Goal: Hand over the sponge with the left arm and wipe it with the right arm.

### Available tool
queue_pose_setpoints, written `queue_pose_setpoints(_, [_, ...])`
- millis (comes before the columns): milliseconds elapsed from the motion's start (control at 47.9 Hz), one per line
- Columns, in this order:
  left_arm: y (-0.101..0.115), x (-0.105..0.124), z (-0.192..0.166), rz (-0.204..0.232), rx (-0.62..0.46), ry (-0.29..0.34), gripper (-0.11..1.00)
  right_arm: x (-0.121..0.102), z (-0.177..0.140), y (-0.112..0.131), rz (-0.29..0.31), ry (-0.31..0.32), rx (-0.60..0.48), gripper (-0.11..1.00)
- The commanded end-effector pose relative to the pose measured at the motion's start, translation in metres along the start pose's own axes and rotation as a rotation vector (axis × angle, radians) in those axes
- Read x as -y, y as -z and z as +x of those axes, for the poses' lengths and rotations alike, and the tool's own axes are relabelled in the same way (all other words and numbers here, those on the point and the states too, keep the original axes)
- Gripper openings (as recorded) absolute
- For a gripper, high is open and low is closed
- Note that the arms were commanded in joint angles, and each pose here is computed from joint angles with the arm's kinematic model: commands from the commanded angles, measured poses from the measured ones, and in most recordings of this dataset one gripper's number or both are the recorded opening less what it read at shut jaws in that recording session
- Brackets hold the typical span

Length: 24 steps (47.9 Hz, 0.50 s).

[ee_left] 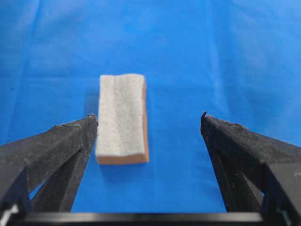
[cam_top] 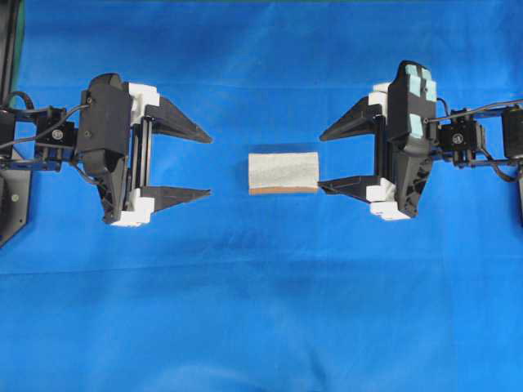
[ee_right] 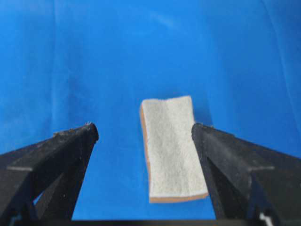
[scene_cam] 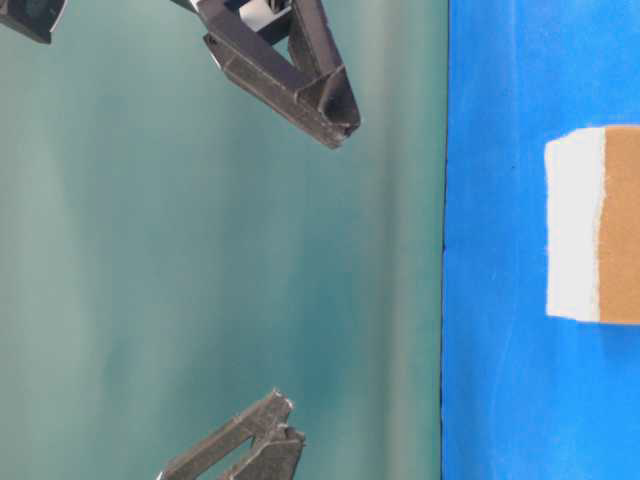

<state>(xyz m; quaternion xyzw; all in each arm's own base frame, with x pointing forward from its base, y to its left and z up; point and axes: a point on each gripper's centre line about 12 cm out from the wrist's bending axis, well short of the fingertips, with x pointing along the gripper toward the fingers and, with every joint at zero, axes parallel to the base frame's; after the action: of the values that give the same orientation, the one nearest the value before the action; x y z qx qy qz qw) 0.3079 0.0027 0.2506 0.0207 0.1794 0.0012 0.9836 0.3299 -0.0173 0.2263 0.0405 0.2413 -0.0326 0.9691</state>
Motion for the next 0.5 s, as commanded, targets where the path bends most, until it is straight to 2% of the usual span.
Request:
queue_pose_setpoints(0, [-0.009,0.000,-0.005,0.000,0.034,0.000,0.89,-0.001,-0.007,-0.009,-0.001,-0.005,0.041,0.74])
queue_pose_setpoints(188, [-0.012,0.000,-0.022,-0.004,0.068,-0.001,0.89,-0.002,-0.032,-0.010,-0.004,-0.005,0.063,0.74])
queue_pose_setpoints(480, [-0.014,0.000,-0.068,-0.003,0.150,-0.004,0.89,-0.001,-0.090,-0.009,-0.003,0.000,0.136,0.74])
